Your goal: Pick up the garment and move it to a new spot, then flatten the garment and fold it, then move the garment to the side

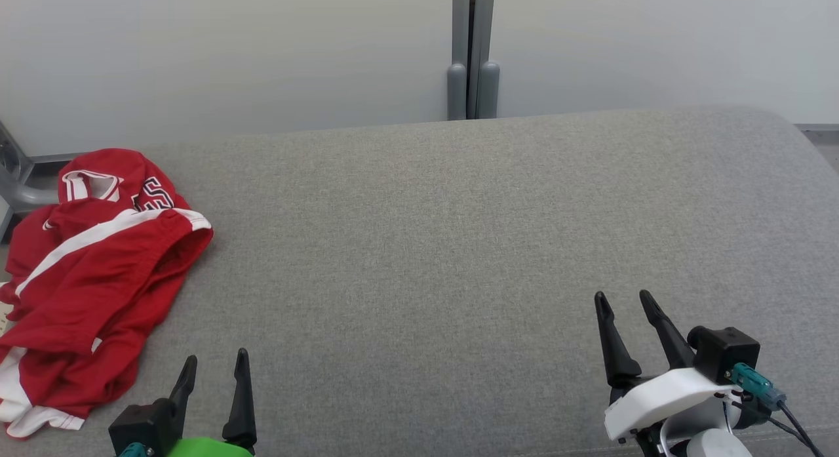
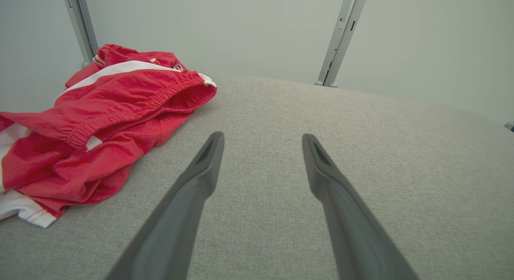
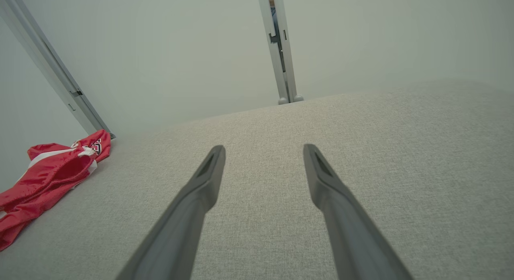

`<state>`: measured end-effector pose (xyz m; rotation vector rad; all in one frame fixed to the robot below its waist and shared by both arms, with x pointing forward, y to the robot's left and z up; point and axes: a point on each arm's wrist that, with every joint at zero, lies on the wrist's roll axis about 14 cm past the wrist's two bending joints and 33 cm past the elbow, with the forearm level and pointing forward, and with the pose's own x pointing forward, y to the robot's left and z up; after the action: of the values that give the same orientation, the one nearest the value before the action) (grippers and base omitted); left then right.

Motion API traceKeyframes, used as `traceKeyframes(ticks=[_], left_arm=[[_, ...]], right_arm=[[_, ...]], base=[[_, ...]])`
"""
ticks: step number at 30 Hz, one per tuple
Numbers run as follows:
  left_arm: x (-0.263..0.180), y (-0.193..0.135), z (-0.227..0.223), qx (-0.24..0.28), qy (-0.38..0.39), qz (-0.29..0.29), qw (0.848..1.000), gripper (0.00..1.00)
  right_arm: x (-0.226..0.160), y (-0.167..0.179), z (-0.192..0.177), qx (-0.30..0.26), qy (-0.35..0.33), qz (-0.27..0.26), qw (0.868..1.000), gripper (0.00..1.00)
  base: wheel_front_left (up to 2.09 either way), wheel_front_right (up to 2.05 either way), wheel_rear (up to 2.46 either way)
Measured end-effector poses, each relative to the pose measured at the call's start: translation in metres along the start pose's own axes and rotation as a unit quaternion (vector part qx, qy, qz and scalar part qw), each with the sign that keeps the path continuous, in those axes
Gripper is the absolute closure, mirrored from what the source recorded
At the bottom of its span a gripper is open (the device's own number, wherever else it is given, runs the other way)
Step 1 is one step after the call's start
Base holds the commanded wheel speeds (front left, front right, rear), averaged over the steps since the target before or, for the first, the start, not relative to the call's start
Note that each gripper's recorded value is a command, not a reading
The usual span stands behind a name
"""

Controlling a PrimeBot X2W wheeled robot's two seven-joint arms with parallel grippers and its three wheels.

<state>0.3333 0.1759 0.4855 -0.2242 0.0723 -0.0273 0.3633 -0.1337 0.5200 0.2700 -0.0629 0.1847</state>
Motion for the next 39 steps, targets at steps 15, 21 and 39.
traceKeyframes(ticks=[15,21,39], left_arm=[[-0.010,-0.004,0.002,0.048,-0.003,-0.007,0.999,0.00],[-0.015,-0.003,0.004,0.054,-0.006,-0.002,0.999,0.00],[-0.019,-0.004,0.011,0.076,-0.020,0.000,0.997,0.00]], right_arm=[[-0.003,0.008,0.003,-0.068,-0.012,0.019,0.997,0.00],[-0.004,0.009,0.002,-0.090,-0.012,0.023,0.996,0.00],[-0.006,0.013,0.000,-0.121,-0.016,0.034,0.992,0.00]], base=[[0.00,0.00,0.00],[0.00,0.00,0.00],[0.00,0.00,0.00]])
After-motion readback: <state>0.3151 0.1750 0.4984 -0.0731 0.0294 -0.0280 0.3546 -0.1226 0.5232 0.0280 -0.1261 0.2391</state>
